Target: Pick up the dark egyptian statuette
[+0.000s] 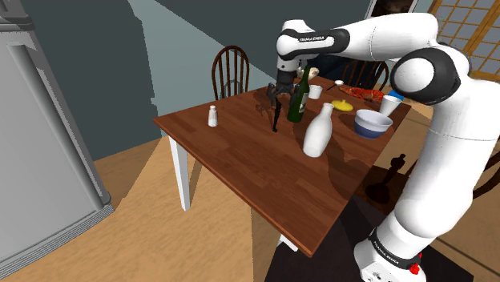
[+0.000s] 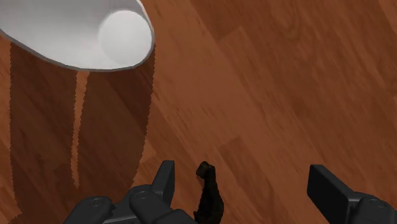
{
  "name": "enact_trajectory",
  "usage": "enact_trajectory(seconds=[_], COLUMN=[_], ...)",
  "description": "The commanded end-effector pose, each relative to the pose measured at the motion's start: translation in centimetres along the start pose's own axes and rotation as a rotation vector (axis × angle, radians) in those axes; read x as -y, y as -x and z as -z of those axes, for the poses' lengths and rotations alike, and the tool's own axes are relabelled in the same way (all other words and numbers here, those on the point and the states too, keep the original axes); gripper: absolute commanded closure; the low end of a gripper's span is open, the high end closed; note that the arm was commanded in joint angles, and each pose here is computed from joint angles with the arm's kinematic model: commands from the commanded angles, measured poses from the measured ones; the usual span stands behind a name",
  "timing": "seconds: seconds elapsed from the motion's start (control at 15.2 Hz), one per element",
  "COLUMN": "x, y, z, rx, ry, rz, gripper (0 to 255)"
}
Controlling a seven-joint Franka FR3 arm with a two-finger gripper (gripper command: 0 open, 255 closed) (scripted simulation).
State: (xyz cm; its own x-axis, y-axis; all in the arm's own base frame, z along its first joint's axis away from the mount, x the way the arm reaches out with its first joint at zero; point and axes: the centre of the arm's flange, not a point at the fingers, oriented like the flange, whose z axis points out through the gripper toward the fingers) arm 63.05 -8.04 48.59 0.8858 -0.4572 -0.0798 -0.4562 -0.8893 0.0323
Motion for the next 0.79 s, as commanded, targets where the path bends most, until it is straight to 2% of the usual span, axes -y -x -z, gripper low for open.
enact_trajectory(seconds=[0.0, 0.4, 0.73], x=[-0.6, -2.5, -2.6], y=[-2.7, -10.5, -11.1], z=[-0.8, -3.4, -5.7], rx=[0.010, 0.041, 0.043], ry=[0.000, 0.000, 0.000], rz=[-0.042, -0.167, -0.175], gripper=[0, 0, 0])
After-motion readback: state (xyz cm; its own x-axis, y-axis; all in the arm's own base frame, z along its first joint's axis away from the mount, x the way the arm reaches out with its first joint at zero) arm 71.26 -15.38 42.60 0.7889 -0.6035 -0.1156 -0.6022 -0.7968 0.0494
